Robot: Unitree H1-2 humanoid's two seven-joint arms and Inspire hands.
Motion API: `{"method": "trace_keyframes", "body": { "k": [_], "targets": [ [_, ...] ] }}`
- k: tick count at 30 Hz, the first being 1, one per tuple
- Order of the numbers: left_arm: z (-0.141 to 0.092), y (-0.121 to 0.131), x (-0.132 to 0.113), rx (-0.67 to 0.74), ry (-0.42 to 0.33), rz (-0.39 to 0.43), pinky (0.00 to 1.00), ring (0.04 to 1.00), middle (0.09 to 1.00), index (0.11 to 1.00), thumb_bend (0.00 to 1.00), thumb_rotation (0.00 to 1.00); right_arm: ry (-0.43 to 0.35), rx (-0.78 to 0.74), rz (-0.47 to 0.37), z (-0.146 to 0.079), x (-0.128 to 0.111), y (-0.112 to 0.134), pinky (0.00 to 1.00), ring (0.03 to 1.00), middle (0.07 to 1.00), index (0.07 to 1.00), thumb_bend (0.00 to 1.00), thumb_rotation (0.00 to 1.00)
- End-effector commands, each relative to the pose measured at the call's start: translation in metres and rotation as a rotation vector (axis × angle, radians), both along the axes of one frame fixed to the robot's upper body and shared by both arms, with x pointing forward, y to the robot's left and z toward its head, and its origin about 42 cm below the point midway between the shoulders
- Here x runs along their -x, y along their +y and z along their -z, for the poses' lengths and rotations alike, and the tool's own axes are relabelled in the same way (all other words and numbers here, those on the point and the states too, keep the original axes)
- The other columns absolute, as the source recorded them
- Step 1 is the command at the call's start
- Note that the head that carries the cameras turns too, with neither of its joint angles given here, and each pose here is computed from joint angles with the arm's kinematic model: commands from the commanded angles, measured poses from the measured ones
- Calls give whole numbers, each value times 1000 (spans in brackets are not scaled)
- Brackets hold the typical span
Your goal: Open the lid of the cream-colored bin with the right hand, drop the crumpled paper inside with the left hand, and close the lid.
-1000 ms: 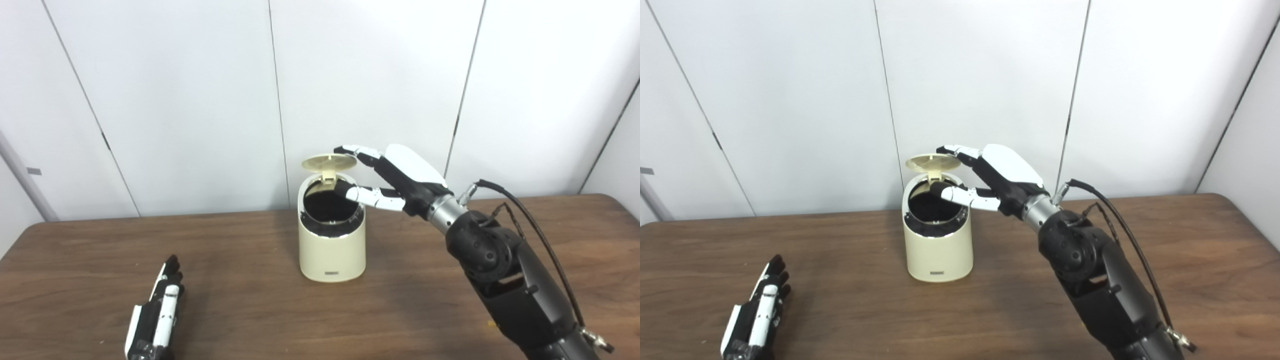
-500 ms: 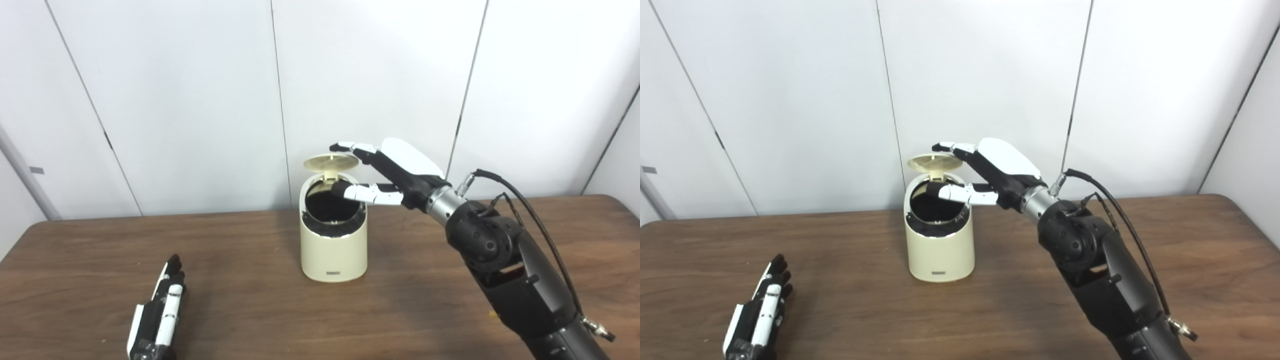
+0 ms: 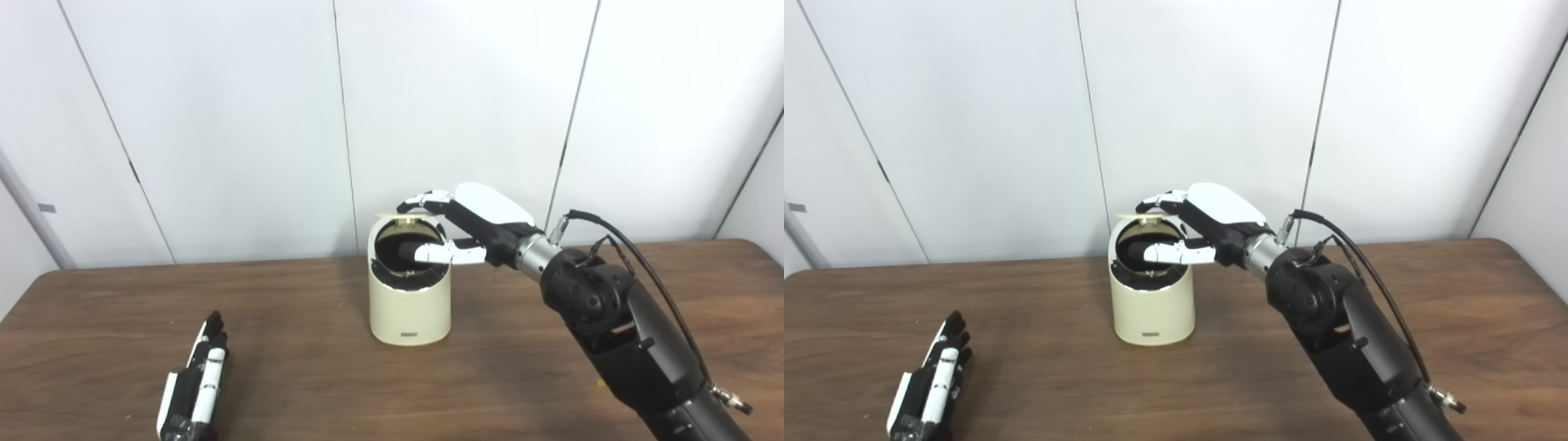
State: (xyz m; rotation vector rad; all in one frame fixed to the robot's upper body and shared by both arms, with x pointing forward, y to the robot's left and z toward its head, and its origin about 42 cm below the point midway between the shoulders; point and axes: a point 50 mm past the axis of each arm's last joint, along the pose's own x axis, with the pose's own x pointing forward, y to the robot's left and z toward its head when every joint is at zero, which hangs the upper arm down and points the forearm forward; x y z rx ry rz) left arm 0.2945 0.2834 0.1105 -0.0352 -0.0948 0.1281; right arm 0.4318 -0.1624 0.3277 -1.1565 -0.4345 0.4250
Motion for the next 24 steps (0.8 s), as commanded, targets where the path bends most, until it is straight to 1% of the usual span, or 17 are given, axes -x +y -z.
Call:
{"method": "trace_keyframes", "body": {
  "k": [1, 3, 7, 9, 17, 24],
  "targets": [
    [21, -10, 14, 41, 59, -11, 1000, 1000, 1000, 1000, 339, 788, -84, 24, -20, -25, -2, 0, 854, 936, 875, 817, 589, 954],
    [21, -11, 14, 36, 62, -13, 1000, 1000, 1000, 1000, 340, 790, -89, 41, -25, -23, -2, 0, 866, 937, 868, 811, 584, 955],
    [20, -11, 13, 37, 59, -11, 1000, 1000, 1000, 1000, 328, 809, -94, 70, -33, -19, -3, -2, 921, 948, 854, 799, 572, 968],
    [20, -11, 13, 37, 58, -12, 1000, 1000, 1000, 1000, 339, 813, -91, 81, -33, -17, -2, -3, 932, 951, 852, 797, 571, 975],
    [18, -12, 12, 27, 49, -14, 1000, 1000, 1000, 1000, 357, 813, -85, 108, -45, -10, 4, -7, 924, 965, 848, 801, 576, 992],
    [16, -12, 12, 37, 47, -14, 1000, 1000, 1000, 1000, 362, 808, -71, 103, -58, 3, 8, -12, 926, 978, 853, 799, 578, 998]
  ]
}}
